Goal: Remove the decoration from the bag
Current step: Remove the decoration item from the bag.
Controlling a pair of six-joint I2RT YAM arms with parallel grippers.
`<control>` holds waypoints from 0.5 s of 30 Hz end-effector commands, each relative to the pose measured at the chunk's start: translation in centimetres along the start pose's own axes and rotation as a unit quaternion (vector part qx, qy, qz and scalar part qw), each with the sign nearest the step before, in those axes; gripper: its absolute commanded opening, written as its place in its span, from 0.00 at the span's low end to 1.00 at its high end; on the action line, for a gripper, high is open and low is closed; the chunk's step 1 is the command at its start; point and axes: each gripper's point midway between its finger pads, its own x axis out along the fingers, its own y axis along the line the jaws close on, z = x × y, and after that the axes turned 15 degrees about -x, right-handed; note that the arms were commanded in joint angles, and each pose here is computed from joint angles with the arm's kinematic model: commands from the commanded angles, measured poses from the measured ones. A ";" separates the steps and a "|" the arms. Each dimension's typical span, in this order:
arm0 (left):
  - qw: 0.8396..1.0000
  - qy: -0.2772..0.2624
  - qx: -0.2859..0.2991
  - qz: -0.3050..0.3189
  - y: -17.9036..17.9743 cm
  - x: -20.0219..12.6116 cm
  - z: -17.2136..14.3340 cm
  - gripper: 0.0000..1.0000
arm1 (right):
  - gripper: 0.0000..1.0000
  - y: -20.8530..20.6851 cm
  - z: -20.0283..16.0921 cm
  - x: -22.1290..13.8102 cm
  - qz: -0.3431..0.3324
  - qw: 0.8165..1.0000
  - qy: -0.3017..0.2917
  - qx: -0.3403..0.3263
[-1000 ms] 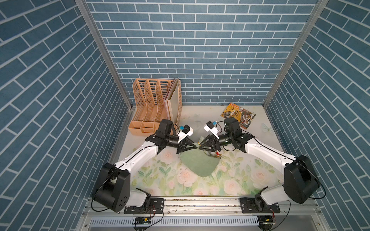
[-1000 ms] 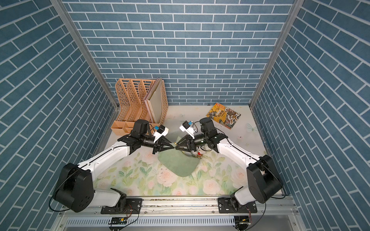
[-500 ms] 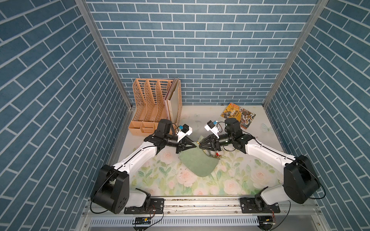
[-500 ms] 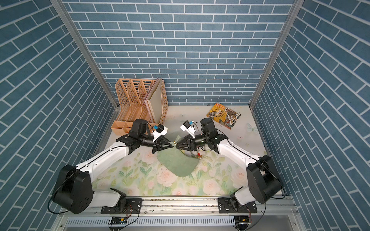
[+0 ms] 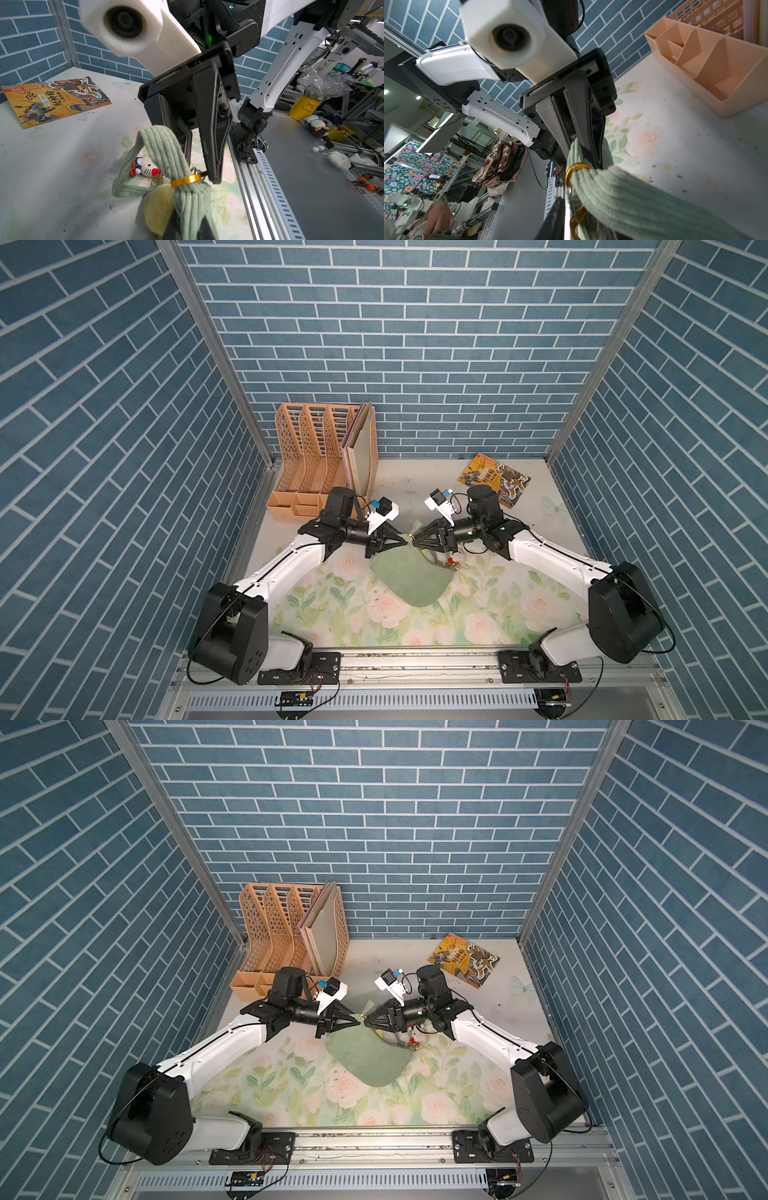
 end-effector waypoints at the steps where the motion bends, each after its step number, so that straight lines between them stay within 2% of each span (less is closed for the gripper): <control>1: 1.000 -0.007 0.014 0.022 0.6 -0.5 0.4 0.00 | 0.30 1.0 0.8 -0.2 0.015 1.000 -0.012 -0.008; 9: 1.000 -0.007 0.016 0.025 0.7 -0.6 0.5 0.00 | 0.24 0.3 0.9 0.0 0.005 1.000 -0.014 0.011; 15: 1.000 -0.006 0.013 0.027 0.7 -0.6 0.3 0.00 | 0.29 -0.4 0.8 0.2 -0.004 1.000 -0.016 0.022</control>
